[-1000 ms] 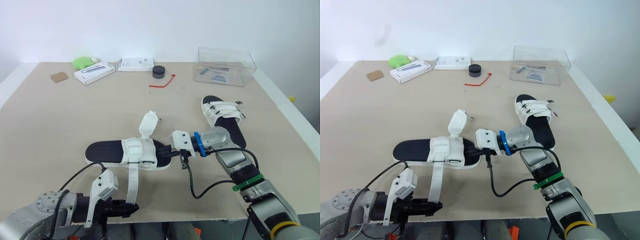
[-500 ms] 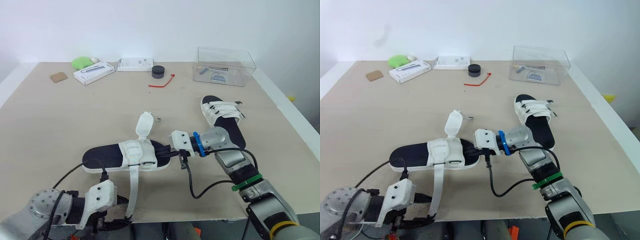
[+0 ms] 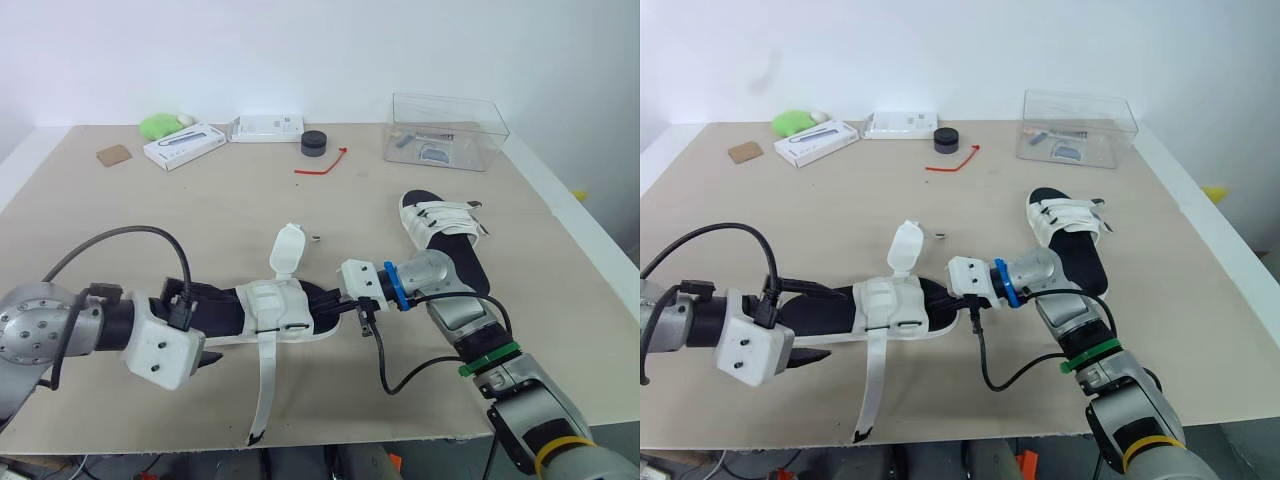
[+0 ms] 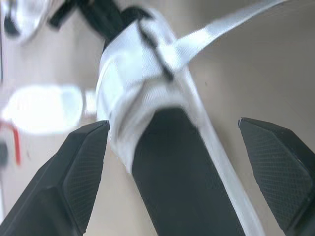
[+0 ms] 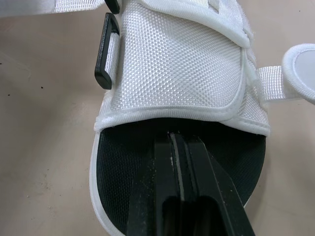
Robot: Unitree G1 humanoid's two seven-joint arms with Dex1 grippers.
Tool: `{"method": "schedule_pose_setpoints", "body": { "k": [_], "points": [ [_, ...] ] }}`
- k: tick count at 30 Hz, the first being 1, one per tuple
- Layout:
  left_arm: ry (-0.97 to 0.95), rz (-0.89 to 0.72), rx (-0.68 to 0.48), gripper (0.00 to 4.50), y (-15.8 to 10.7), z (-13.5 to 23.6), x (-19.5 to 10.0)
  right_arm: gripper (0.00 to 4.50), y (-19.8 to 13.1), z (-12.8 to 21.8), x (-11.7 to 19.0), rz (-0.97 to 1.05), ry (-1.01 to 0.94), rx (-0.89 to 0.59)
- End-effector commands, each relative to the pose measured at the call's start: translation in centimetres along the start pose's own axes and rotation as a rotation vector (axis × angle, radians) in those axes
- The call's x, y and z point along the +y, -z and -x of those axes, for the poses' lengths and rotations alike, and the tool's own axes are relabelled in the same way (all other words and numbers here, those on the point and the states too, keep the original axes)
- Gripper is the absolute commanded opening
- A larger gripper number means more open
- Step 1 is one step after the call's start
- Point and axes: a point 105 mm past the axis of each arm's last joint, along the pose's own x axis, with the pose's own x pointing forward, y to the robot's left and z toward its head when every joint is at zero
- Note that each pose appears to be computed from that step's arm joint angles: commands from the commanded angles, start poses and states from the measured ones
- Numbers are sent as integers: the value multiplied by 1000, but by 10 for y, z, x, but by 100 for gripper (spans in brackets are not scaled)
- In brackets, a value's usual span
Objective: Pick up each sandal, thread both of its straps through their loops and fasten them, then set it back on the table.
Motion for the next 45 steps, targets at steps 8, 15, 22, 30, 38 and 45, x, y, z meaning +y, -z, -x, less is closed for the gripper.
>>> {"method": "schedule_pose_setpoints", "body": {
  "k": [8, 15, 22, 30, 38, 45],
  "points": [
    [42, -64, -149, 432, -23, -38, -6, 0, 6, 0, 0, -5, 2, 44],
    [84, -75, -221, 252, -37, -43, -7, 0, 7, 1, 1, -6, 7, 51],
    [-93, 241, -285, 6, -29, -37, 12, 0, 8, 2, 3, -6, 5, 58],
    [-330, 944, -412, 2, 7, -17, 41, 0, 9, 2, 3, -2, 2, 62],
    [-407, 1356, -588, 2, 25, -8, 51, 0, 8, 2, 3, 5, 1, 61],
    [-475, 1520, -596, 2, 50, -6, 48, 0, 7, 4, 4, 5, 6, 65]
  ]
}}
